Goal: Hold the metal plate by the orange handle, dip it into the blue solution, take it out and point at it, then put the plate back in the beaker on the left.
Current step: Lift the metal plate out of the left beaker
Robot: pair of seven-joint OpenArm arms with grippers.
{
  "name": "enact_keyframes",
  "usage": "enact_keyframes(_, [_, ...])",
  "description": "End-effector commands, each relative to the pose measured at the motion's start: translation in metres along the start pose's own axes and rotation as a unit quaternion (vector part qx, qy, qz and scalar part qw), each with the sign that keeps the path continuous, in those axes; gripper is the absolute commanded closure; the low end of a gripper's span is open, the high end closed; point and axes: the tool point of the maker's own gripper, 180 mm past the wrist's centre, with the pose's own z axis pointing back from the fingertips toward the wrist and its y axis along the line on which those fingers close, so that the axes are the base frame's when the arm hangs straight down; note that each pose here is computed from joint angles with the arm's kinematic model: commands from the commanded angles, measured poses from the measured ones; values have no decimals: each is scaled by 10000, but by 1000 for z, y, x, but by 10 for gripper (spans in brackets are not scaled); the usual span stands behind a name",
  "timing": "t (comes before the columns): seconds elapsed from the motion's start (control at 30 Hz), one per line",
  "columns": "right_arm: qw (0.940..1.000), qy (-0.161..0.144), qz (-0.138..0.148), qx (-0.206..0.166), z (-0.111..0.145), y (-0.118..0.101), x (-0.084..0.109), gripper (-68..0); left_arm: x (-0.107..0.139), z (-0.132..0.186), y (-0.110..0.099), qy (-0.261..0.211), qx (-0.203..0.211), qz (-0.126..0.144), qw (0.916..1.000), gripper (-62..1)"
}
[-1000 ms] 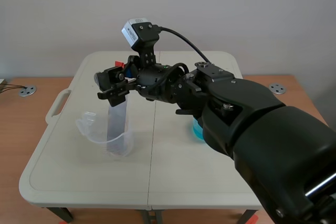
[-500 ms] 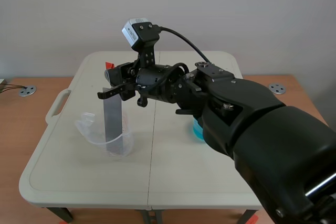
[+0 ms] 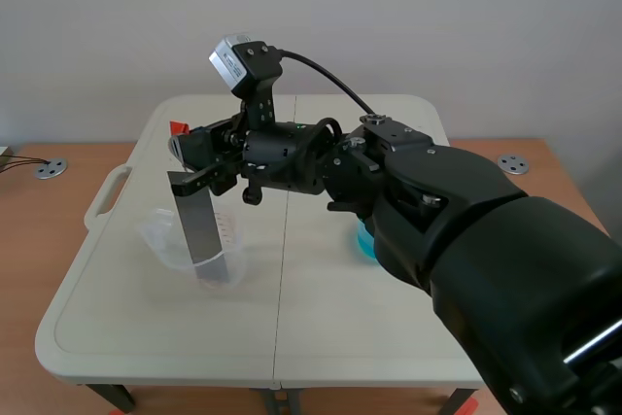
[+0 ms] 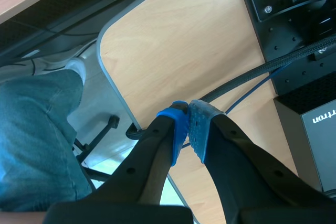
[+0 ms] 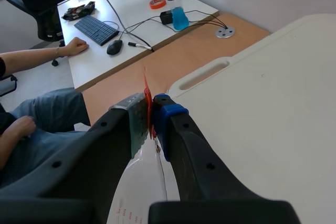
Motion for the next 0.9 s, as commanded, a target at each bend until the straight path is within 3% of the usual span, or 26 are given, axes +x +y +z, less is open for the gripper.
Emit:
enact_keyframes(0.0, [9991,-373,112,176,-4,8,27,-13,2,0,-4,-15,-48,37,10000,-34])
enact_keyframes(0.37, [9947,-796,484,432,14,34,51,-13,2,0,-4,-16,-50,41,10000,-34])
enact_keyframes(0.87, [9804,-1161,1511,503,50,59,104,-13,1,0,-4,-3,-52,40,10000,-34])
